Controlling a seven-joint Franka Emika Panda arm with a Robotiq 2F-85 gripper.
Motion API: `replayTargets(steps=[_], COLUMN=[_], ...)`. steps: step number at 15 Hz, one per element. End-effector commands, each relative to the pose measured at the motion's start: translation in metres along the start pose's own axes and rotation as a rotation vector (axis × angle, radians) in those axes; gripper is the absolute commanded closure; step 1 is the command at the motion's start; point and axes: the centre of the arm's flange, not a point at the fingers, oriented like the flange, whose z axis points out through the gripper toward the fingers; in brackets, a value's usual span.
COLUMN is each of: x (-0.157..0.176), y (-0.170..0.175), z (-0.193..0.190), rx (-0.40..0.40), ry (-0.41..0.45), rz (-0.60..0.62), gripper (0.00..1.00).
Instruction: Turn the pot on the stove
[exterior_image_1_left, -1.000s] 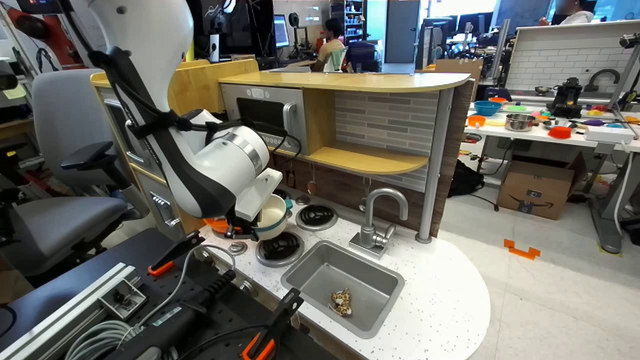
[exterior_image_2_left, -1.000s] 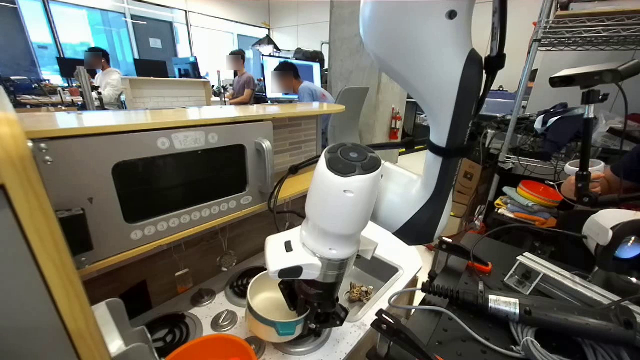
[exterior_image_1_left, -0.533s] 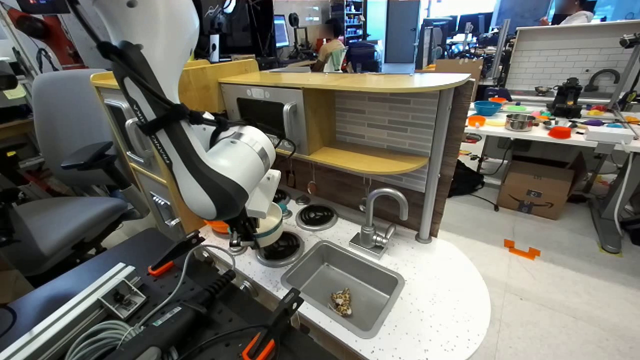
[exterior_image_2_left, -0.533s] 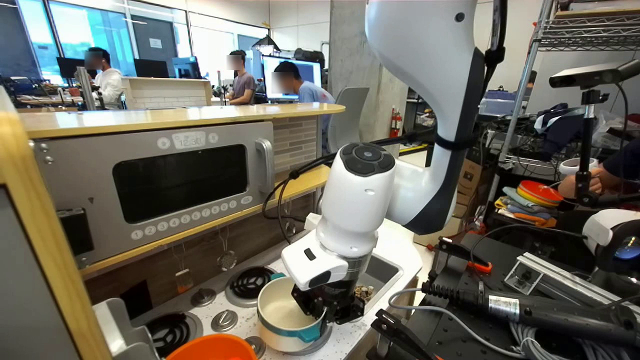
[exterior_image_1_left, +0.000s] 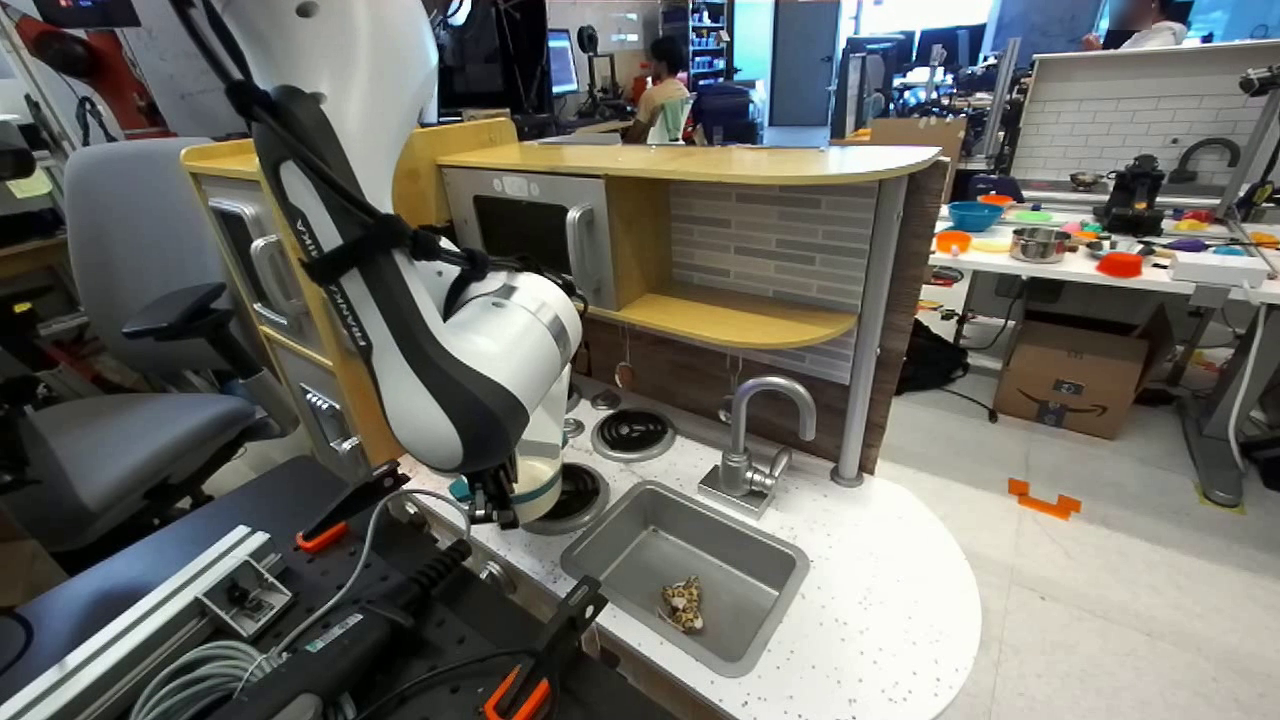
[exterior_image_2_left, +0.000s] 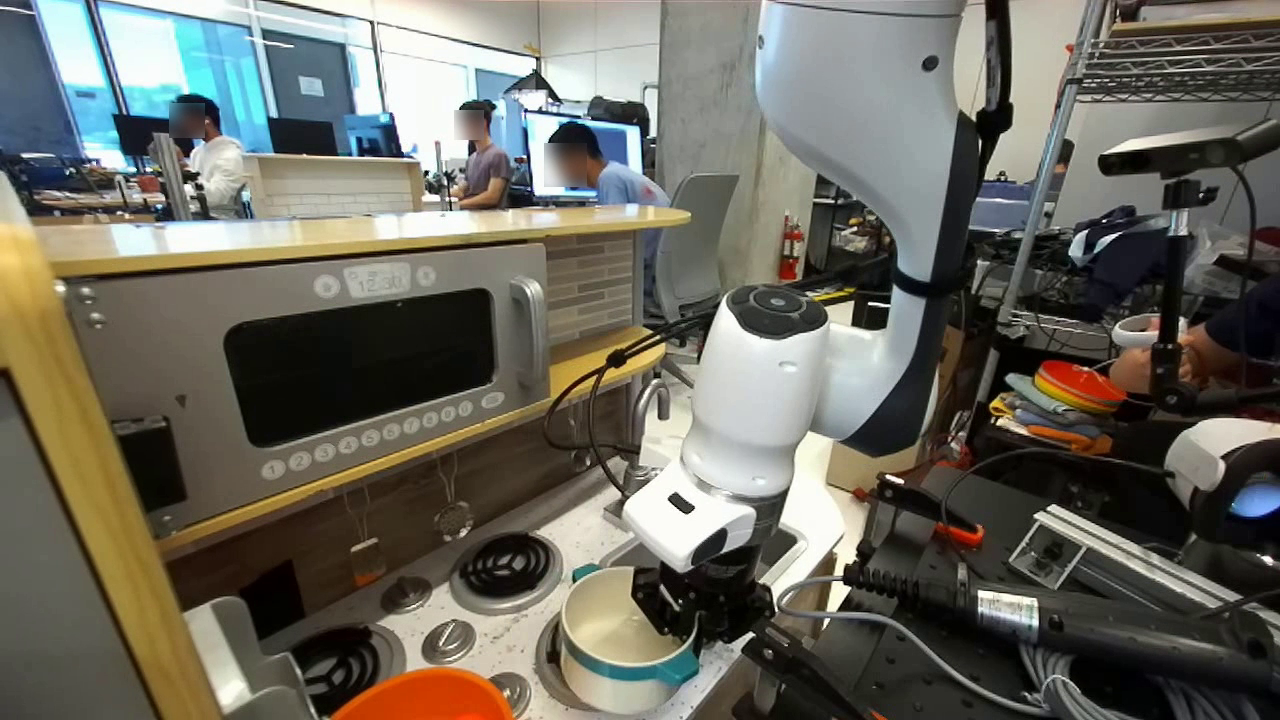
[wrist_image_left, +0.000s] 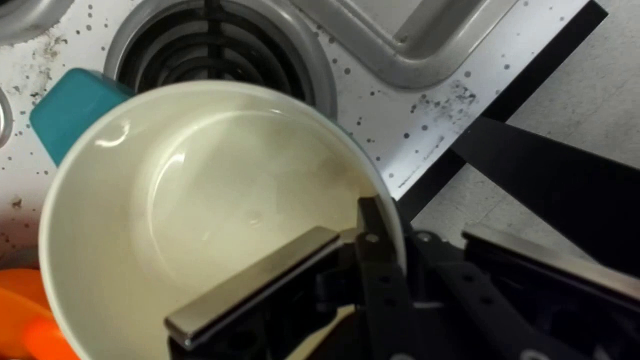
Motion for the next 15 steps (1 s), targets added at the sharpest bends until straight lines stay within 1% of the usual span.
replayTargets(steps=[1, 4, 7, 15], x=[-0.015, -0.021, -0.028, -0.032], y=[0.000, 0.001, 0.007, 0.015], z=[-0.006, -0.005, 0.001, 0.041], rx=[0.002, -0.002, -0.002, 0.038], ry=[0.015, -0.006, -0.019, -0.035], rz=[-0.045, -0.040, -0.007, 0.089], gripper=[0.99, 0.99, 0.99, 0.99])
